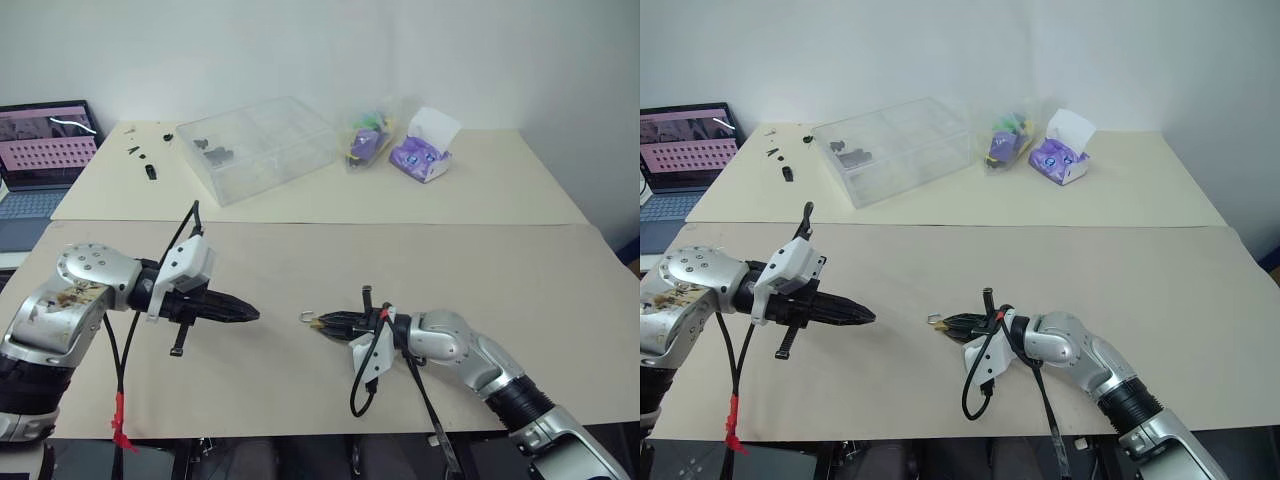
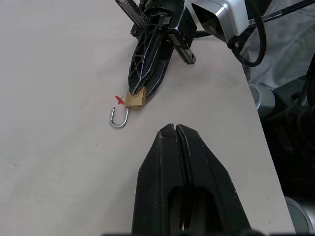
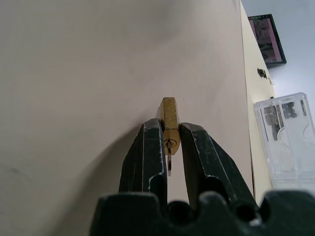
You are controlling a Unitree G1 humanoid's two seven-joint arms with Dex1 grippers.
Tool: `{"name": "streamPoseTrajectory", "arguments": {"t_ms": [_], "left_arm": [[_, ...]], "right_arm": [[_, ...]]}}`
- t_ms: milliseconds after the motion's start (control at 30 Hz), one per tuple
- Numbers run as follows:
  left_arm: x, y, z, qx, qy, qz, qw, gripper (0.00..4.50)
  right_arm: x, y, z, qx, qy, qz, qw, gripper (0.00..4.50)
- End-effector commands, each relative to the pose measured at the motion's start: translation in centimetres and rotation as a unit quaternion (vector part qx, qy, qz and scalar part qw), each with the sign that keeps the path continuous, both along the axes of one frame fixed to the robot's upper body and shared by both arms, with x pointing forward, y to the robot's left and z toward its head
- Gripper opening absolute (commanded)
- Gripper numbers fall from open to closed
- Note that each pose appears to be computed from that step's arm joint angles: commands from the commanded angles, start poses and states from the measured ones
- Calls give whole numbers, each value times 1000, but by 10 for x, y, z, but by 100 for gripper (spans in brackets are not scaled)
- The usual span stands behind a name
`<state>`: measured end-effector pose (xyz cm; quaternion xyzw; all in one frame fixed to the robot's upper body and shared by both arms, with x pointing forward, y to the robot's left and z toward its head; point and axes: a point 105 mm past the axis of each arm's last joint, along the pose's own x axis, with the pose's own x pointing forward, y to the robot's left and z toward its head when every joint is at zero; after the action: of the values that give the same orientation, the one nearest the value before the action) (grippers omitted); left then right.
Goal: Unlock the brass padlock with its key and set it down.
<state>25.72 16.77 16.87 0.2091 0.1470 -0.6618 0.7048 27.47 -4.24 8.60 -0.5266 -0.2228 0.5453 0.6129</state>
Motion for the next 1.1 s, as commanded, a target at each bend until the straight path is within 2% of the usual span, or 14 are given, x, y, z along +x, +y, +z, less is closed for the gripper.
{"name": "streamPoseTrajectory", "arguments": {"t_ms": [33,400,467,600,667,767,933,1000,1100], "left_arm": [[6,5,3,3,-29,11,1000,7],[3,7,-22,7,-24,14,1000,7],[2,6,-22,5,-24,12,1000,0],[3,4,-23,5,-26,9,1000,0],[3,3,-23,5,-27,7,1000,0],[3,3,-24,6,-28,6,1000,0],[3,3,-24,6,-31,3,999,0],[2,3,-25,6,-33,4,999,0],[3,4,-25,3,-36,8,999,0]], "right_arm": [[-3,3,10,21,-8,13,1000,7],[0,3,11,35,6,-8,999,7],[0,3,10,35,18,-11,999,110],[-1,2,10,37,29,-12,999,230],[-2,1,9,31,28,-12,999,311],[-3,0,7,21,45,-14,999,407],[-8,-12,5,-2,103,-18,994,407],[-11,-19,6,7,158,-33,987,407],[-13,-33,10,45,279,-73,956,407]]}}
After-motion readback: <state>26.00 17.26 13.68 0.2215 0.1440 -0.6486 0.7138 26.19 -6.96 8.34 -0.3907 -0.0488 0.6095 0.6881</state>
